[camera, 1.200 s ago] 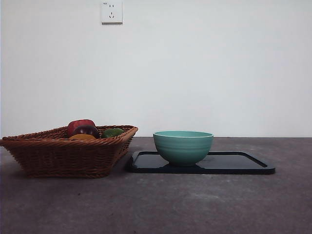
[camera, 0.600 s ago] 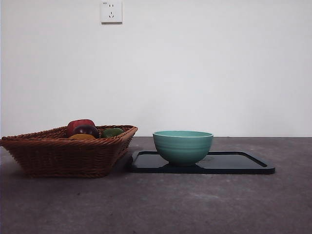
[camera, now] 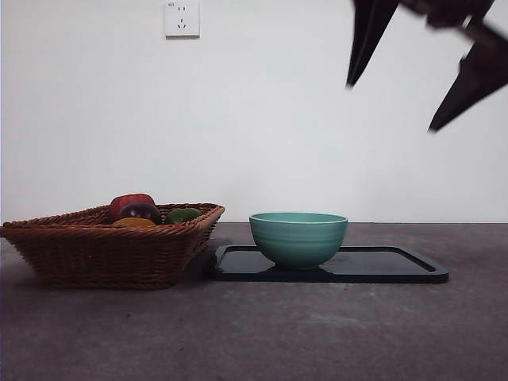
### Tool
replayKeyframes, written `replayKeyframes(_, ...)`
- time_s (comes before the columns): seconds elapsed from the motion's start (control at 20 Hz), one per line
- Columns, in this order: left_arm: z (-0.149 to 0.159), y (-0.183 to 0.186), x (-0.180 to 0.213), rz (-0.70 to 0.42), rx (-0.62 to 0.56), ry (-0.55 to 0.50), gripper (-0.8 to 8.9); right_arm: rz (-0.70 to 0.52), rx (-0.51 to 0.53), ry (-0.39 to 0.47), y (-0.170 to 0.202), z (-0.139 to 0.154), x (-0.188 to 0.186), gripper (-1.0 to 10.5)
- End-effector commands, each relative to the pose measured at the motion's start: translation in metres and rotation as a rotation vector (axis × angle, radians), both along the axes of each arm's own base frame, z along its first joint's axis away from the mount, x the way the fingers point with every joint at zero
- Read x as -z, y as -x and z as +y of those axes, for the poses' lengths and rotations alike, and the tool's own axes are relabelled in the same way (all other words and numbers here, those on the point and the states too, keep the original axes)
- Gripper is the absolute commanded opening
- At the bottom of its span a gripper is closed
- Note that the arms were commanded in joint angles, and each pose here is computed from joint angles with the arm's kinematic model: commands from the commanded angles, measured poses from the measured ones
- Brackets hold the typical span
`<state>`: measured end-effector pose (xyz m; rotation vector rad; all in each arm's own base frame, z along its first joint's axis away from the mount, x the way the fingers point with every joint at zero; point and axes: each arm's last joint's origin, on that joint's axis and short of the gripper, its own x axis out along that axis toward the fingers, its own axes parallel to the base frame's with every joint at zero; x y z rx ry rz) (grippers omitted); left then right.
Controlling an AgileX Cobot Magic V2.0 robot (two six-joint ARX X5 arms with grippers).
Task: Pick up the wifruite, put it on the bowl, pick up the plate, put it on desk
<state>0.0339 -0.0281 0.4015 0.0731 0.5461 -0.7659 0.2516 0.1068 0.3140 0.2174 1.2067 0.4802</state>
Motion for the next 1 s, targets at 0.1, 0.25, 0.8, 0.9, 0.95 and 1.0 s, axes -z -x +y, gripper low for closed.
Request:
replayKeyframes(0.1, 0.0, 0.001, -0.003, -0.02, 0.011, 0.008, 5.76, 0.047, 0.018, 0.003, -0.026, 0.012, 0.022, 5.5)
replayKeyframes(0.25, 0.0, 0.001, -0.003, -0.019, 0.011, 0.008, 5.76, 0.101, 0.035, 0.017, -0.047, 0.02, 0.046, 5.5)
replayKeyframes(0.8, 0.0, 0.001, -0.003, -0.019, 0.011, 0.008, 5.76, 0.14, 0.1, 0.134, -0.134, 0.047, 0.085, 5.3)
replayKeyframes(0.9, 0.0, 0.001, -0.003, -0.019, 0.011, 0.008, 5.76, 0.149, 0.105, 0.149, -0.143, 0.051, 0.094, 5.3)
replayKeyframes(0.95, 0.0, 0.001, -0.003, -0.019, 0.011, 0.008, 5.76, 0.158, 0.105, 0.153, -0.146, 0.052, 0.1, 5.0)
replayKeyframes(1.0, 0.0, 0.001, -0.003, -0.018, 0.011, 0.007, 5.76, 0.165, 0.105, 0.156, -0.148, 0.052, 0.104, 4.6)
